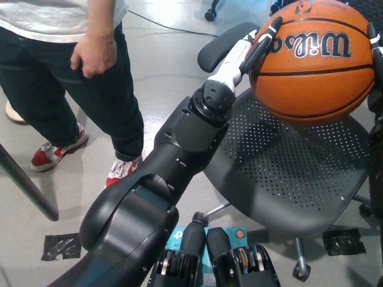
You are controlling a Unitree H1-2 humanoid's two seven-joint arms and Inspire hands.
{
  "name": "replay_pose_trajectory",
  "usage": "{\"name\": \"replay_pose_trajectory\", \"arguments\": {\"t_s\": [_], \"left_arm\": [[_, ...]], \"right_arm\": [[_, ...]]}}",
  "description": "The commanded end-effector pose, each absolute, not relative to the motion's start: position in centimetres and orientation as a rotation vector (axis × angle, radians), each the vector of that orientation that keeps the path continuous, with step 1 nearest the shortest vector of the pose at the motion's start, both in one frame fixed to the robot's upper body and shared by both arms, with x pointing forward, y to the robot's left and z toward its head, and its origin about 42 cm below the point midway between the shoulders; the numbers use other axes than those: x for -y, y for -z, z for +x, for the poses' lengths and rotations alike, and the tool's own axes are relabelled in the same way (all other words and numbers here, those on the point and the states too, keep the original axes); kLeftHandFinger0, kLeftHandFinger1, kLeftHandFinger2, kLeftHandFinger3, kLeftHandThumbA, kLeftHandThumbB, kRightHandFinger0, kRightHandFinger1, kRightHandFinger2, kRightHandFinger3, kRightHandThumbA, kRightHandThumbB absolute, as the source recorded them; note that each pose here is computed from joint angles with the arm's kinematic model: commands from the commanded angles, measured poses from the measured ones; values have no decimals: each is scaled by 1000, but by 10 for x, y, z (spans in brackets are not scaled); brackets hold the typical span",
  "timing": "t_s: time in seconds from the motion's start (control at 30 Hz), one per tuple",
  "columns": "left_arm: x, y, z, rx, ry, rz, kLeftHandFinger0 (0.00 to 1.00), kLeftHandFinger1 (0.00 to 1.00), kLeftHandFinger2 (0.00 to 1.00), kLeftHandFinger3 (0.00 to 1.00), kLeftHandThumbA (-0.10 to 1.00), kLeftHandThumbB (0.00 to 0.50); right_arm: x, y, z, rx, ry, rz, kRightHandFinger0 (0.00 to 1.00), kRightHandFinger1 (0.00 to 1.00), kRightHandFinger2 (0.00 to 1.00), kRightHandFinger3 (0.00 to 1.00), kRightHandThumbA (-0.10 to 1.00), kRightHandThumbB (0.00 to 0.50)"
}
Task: The robot grabs the basketball from a person using both hands and then drops it on the black chair in the front
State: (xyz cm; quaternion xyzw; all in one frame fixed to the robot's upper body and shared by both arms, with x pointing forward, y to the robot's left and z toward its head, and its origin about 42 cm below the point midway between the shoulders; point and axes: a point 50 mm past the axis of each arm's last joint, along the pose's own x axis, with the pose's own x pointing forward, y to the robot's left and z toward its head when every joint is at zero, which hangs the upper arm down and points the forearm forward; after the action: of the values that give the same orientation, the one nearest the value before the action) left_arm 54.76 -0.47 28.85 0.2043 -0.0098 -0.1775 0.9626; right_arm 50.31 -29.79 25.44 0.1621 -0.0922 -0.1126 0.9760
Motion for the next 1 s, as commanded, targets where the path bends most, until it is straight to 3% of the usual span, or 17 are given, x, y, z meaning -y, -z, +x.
{"name": "replay_pose_trajectory", "arguments": {"t_s": [0.0, 0.07, 0.17, 0.47, 0.67, 0.77, 0.97], "left_arm": [[10, -339, 553, 178, 442, 410, 1000, 1000, 1000, 1000, 1000, 164], [-1, -339, 556, 179, 421, 420, 1000, 1000, 1000, 1000, 1000, 171], [-24, -336, 564, 159, 392, 405, 1000, 1000, 1000, 1000, 1000, 239], [-53, -329, 567, 171, 374, 429, 1000, 1000, 1000, 1000, 1000, 241], [-57, -324, 562, 182, 390, 430, 1000, 1000, 1000, 1000, 1000, 252], [-55, -318, 554, 218, 420, 422, 1000, 1000, 1000, 1000, 1000, 218], [-61, -297, 517, 277, 462, 405, 1000, 1000, 1000, 1000, 1000, 220]], "right_arm": [[330, -301, 514, 327, 197, 324, 1000, 1000, 1000, 1000, 1000, 173], [343, -302, 513, 342, 223, 311, 1000, 1000, 1000, 1000, 1000, 174], [368, -305, 508, 367, 264, 303, 1000, 1000, 1000, 1000, 1000, 157], [397, -319, 491, 435, 353, 336, 1000, 1000, 1000, 1000, 1000, 171], [390, -331, 482, 498, 326, 306, 1000, 1000, 1000, 1000, 1000, 196], [382, -339, 472, 535, 293, 287, 1000, 1000, 1000, 1000, 1000, 206], [356, -344, 439, 597, 228, 223, 1000, 1000, 1000, 1000, 1000, 164]]}}
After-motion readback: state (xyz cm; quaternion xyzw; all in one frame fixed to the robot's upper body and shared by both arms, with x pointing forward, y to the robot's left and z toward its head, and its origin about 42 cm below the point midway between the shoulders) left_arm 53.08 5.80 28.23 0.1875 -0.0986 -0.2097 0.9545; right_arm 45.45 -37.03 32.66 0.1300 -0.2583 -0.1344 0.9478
